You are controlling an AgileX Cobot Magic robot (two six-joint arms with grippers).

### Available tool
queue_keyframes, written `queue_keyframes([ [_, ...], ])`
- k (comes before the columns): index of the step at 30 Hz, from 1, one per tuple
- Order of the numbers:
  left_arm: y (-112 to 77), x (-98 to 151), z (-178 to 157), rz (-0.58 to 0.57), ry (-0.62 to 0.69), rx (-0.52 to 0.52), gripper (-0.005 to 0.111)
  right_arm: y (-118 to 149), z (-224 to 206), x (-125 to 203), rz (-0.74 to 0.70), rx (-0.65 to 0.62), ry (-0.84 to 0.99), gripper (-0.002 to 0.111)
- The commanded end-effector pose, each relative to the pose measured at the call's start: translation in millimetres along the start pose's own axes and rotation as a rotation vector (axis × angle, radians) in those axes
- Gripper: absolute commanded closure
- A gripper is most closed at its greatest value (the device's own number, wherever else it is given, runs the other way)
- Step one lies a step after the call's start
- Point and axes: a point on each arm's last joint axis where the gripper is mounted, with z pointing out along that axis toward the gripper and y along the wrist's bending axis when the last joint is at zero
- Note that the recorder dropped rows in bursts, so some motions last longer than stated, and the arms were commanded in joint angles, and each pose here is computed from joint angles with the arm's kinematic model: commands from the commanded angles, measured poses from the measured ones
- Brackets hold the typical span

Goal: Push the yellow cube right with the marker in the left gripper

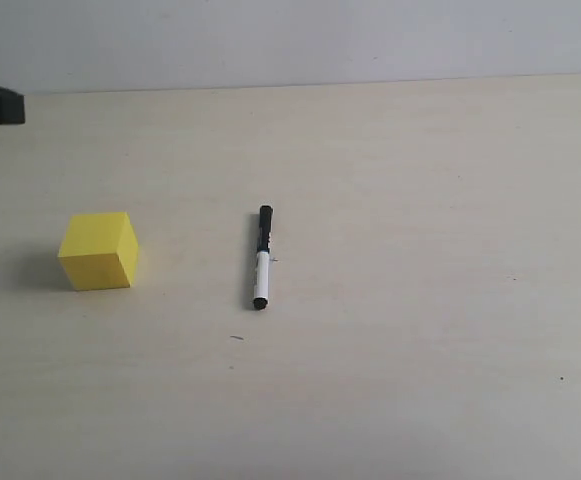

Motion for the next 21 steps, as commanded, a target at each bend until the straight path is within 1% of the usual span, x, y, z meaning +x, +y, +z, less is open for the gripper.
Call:
queue_keyframes([
  [1,24.3,19,-10,0.079,0.019,-0.292,0.107,0,0,1,0.003,0.004,-0.005,0.108],
  [4,38.6,37,-21,0.149,0.066,-0.477,0.107,0,0,1,0.003,0.004,-0.005,0.108],
  [5,44.4,42,-26,0.149,0.09,-0.555,0.107,0,0,1,0.003,0.004,-0.005,0.108],
  [6,47.6,46,-28,0.128,0.114,-0.598,0.107,0,0,1,0.003,0.004,-0.005,0.108],
  [8,50.9,50,-34,0.04,0.162,-0.652,0.107,0,0,1,0.003,0.004,-0.005,0.108],
  [11,48.1,51,-34,-0.053,0.258,-0.625,0.107,0,0,1,0.003,0.004,-0.005,0.108],
  [14,42.4,51,-37,-0.108,0.44,-0.573,0.107,0,0,1,0.003,0.004,-0.005,0.108],
  [17,37.9,41,-40,-0.131,0.613,-0.527,0.107,0,0,1,0.003,0.004,-0.005,0.108],
  [18,36.4,37,-41,-0.148,0.651,-0.517,0.107,0,0,1,0.003,0.004,-0.005,0.108],
  [20,30.6,29,-44,-0.259,0.719,-0.494,0.107,0,0,1,0.003,0.004,-0.005,0.108],
  [21,26.4,24,-45,-0.308,0.748,-0.465,0.107,0,0,1,0.003,0.004,-0.005,0.108],
])
